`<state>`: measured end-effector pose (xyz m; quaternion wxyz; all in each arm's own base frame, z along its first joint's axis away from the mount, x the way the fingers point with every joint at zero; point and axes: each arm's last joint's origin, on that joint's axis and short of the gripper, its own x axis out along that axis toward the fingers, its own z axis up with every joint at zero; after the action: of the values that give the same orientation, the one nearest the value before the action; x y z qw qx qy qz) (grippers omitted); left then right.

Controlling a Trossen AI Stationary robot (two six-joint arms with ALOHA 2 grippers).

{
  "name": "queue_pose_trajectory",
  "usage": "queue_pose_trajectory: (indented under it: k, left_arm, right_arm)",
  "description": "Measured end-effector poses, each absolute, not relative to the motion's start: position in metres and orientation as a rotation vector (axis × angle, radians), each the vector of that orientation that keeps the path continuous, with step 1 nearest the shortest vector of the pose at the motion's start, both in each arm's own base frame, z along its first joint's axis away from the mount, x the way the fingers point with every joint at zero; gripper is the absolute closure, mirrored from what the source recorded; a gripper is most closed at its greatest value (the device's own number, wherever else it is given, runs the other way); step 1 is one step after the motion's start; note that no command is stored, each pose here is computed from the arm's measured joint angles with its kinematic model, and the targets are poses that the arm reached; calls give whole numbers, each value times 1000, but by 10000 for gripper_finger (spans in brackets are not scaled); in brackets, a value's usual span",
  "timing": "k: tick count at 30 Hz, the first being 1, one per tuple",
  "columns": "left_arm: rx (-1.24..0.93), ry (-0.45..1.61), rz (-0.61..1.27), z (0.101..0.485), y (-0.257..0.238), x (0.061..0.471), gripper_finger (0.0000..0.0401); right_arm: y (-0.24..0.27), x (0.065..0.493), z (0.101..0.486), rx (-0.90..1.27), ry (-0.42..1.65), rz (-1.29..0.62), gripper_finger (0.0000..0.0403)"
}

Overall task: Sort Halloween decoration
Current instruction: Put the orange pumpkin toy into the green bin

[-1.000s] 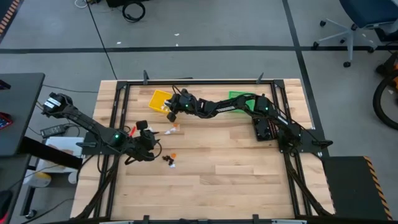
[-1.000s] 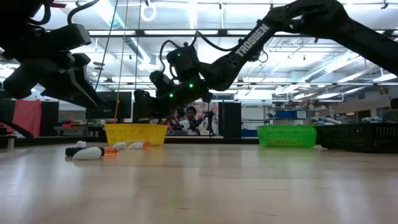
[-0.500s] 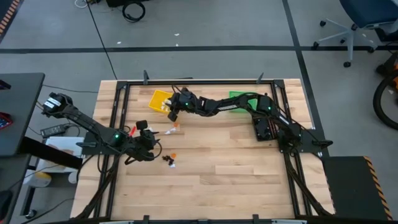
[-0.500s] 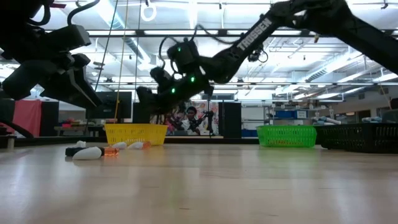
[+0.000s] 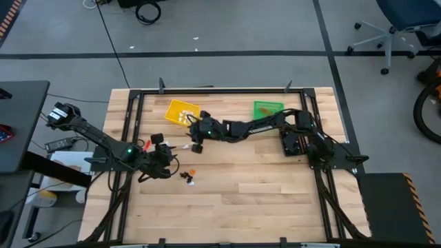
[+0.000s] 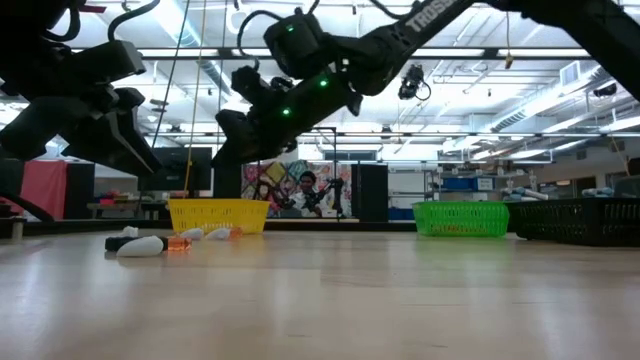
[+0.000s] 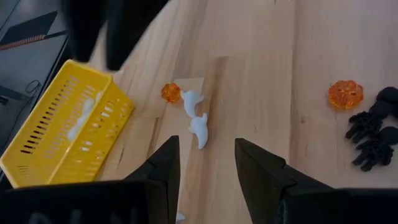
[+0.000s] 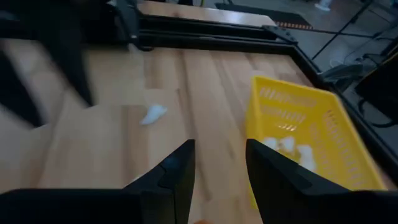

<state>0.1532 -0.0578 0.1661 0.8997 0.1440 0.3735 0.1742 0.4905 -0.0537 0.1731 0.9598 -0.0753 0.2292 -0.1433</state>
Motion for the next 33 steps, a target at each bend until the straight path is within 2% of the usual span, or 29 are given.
queue_pose_trajectory:
  k: [14,33]
  left_arm:
    - [308,780,360,166,-57,153,273]
    - [319,794,351,164,-57,152,273]
  right_arm:
    - [-43,459,127,-8,400,-318,257]
    - [-47,454,120,-20,417,-327,245]
